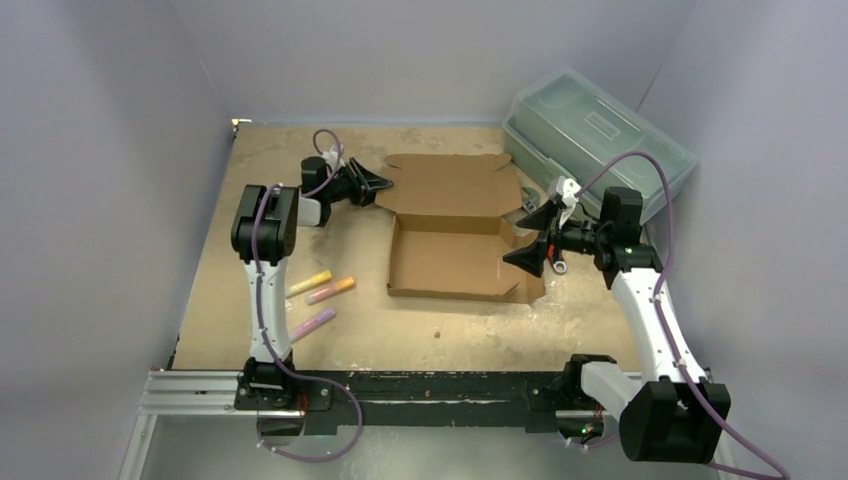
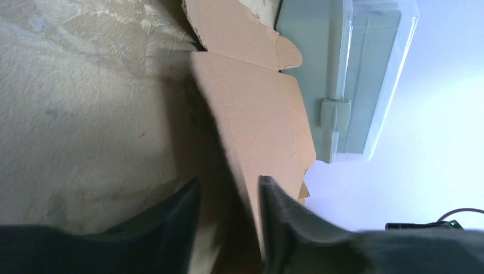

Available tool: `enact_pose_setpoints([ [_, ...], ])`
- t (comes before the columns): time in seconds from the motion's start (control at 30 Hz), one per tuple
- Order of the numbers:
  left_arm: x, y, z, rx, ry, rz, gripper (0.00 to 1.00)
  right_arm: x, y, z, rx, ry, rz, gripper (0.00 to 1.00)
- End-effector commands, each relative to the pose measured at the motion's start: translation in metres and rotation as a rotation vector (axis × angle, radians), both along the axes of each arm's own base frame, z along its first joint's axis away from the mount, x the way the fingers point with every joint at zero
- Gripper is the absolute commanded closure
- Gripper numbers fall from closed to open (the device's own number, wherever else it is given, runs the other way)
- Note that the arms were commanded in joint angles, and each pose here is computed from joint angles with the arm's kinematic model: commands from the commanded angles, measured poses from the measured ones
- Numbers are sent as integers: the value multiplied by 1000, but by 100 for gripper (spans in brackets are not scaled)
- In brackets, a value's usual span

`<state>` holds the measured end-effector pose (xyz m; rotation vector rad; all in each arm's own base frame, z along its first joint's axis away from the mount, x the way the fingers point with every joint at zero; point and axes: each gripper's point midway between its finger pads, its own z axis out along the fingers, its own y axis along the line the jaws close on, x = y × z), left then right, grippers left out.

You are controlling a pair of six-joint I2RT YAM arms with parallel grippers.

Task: Fold the paper box
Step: Fold the paper box at the center of the board.

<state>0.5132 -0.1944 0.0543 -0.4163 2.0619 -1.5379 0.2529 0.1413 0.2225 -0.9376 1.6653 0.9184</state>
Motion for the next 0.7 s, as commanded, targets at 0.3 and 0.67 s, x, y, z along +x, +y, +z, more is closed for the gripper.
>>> enact_pose_setpoints([
  [0.3, -10, -14, 92, -181, -222, -71, 100, -1, -4, -5, -31, -33, 9, 1],
  [0.67, -65, 36, 190, -169, -552, 64, 100, 11, -22, -10, -151, -105, -109, 1],
])
